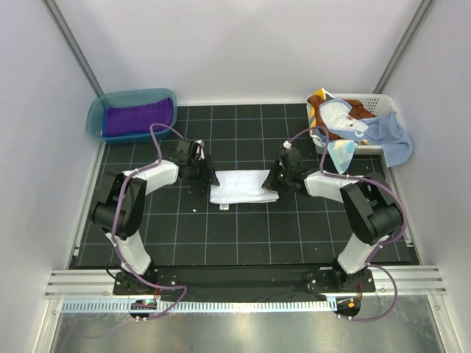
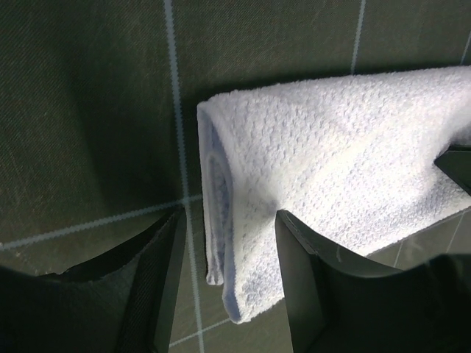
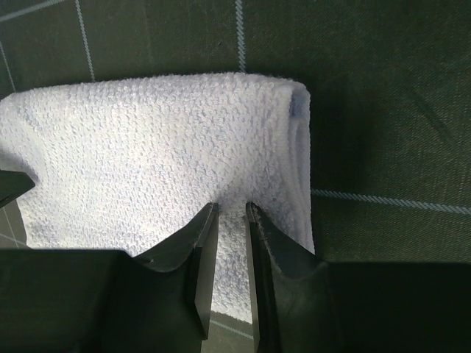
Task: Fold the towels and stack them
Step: Fold the towel, then neatly place the folded towel into the bin
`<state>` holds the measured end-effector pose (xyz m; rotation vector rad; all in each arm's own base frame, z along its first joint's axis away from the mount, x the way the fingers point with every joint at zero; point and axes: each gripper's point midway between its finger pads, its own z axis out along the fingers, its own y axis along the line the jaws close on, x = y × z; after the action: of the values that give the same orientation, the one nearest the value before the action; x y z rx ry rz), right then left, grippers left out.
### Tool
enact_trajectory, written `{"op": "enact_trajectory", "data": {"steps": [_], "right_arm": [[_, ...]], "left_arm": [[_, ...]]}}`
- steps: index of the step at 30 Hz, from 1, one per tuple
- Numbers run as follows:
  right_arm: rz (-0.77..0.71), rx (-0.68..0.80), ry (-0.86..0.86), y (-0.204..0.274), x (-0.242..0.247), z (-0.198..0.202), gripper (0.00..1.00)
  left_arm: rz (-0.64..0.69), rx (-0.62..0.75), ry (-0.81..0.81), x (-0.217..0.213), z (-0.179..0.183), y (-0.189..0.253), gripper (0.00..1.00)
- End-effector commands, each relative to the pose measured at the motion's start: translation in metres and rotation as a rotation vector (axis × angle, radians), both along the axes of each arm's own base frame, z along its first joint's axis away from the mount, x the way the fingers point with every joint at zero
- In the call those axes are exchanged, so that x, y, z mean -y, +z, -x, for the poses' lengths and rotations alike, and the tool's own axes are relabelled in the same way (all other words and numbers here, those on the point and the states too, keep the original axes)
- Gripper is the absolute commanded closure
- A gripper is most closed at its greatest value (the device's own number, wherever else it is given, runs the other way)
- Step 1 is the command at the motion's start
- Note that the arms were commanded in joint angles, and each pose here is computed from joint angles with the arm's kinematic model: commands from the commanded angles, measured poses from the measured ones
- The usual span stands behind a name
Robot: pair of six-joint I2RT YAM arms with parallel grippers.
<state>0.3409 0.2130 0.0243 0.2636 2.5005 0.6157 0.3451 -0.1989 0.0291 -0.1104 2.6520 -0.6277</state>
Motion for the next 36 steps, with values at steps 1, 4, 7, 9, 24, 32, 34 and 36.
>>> {"op": "enact_trajectory", "data": {"steps": [1, 4, 7, 9, 24, 32, 34, 36], "right_arm": [[0.053, -0.040, -0.019, -0.017, 0.019, 0.006, 0.71], [0.045, -0.036, -0.015, -0.014, 0.018, 0.005, 0.71], [0.040, -0.034, -0.010, -0.013, 0.017, 0.004, 0.71], [0.033, -0.035, -0.006, -0.011, 0.015, 0.004, 0.71], [0.005, 0.032, 0.012, 0.028, 0.010, -0.004, 0.71], [-0.008, 0.129, 0.013, 0.082, 0.012, -0.007, 0.69], [-0.016, 0.165, 0.020, 0.097, 0.013, -0.008, 0.69], [-0.016, 0.179, 0.026, 0.103, 0.014, -0.007, 0.69]], "left_arm": [[0.010, -0.030, -0.026, 0.006, -0.002, -0.015, 0.44], [-0.016, -0.055, 0.001, 0.002, 0.002, -0.025, 0.46], [-0.042, -0.073, 0.007, 0.001, 0.006, -0.032, 0.49], [-0.065, -0.087, 0.001, 0.004, 0.010, -0.037, 0.50], [-0.255, -0.032, 0.042, -0.001, -0.003, -0.031, 1.00], [-0.482, 0.140, 0.142, -0.026, -0.070, 0.015, 1.00], [-0.548, 0.168, 0.158, -0.033, -0.084, 0.023, 1.00], [-0.646, 0.208, 0.176, -0.042, -0.107, 0.034, 1.00]]}}
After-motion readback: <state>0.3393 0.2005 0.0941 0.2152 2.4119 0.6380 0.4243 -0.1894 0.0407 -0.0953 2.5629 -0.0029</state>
